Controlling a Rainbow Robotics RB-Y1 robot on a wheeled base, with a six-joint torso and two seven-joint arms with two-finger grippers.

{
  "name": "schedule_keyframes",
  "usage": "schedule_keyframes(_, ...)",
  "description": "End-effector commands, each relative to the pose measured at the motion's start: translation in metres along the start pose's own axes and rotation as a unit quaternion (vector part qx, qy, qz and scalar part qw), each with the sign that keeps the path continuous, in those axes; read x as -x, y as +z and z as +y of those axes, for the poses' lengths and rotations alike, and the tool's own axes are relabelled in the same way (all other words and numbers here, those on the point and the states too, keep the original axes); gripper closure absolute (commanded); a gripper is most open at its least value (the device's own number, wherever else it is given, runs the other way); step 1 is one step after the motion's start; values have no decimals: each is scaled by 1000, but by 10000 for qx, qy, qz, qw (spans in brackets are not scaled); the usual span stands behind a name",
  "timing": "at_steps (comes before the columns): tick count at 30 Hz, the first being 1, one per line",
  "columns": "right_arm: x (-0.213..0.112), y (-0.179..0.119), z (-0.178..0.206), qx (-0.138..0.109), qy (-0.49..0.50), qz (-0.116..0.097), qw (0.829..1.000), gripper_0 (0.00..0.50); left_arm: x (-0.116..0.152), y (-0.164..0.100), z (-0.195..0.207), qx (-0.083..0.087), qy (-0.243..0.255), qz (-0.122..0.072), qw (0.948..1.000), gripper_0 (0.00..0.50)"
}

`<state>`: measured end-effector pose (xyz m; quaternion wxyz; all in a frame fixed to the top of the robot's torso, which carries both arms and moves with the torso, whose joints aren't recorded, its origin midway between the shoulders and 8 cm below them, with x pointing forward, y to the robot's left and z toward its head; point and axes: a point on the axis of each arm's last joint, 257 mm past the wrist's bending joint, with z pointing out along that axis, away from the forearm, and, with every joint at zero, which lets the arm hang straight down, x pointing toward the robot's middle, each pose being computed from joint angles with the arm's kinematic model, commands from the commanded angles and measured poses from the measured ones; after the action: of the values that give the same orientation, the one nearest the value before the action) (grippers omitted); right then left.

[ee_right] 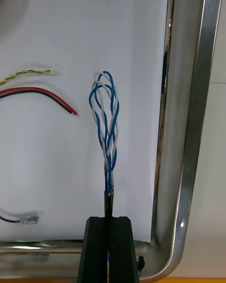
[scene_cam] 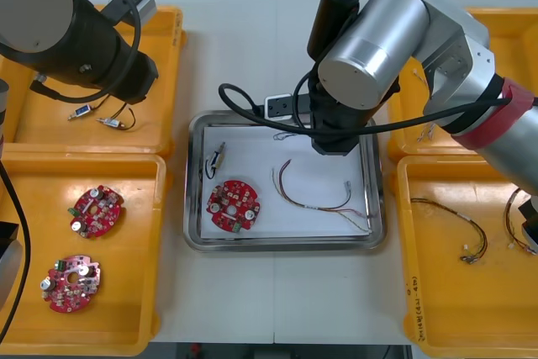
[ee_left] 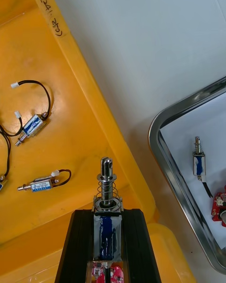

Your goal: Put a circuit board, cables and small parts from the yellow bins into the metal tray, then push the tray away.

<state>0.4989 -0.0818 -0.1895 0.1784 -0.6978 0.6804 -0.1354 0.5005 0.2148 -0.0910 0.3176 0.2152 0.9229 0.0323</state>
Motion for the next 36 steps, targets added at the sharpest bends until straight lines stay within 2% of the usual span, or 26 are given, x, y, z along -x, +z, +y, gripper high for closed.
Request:
schedule_keyframes(1,20,2,-10,-369,-458,14,9983,500,3,-5,-11,-90,-668,-102,9977,498)
schedule_keyframes(13,11,35,0,-250,-305,-86,9992,500,3,-6,-10,-102,-680,-110,9976,498)
schedule_keyframes(20,-2,45,4,-190,-309,54,9993,500,3,-6,-11,-123,-684,-115,9975,500)
schedule_keyframes(25,-6,48,8,-108,-257,60,9996,500,3,-6,-13,-152,-688,-112,9975,498)
schedule_keyframes(27,-6,49,9,-99,-262,60,9996,450,3,-6,-14,-166,-691,-110,9974,499)
schedule_keyframes(28,-6,48,8,-104,-257,67,9996,379,3,-6,-14,-166,-691,-110,9974,498)
schedule_keyframes(29,-7,49,9,-103,-244,77,9996,169,3,-6,-15,-181,-688,-110,9974,498)
schedule_keyframes(31,-6,49,9,-100,-240,70,9996,0,3,-6,-14,-166,-698,-110,9974,498)
schedule_keyframes(36,-9,48,11,-31,-180,79,9998,0,3,-6,-14,-173,-703,-109,9973,498)
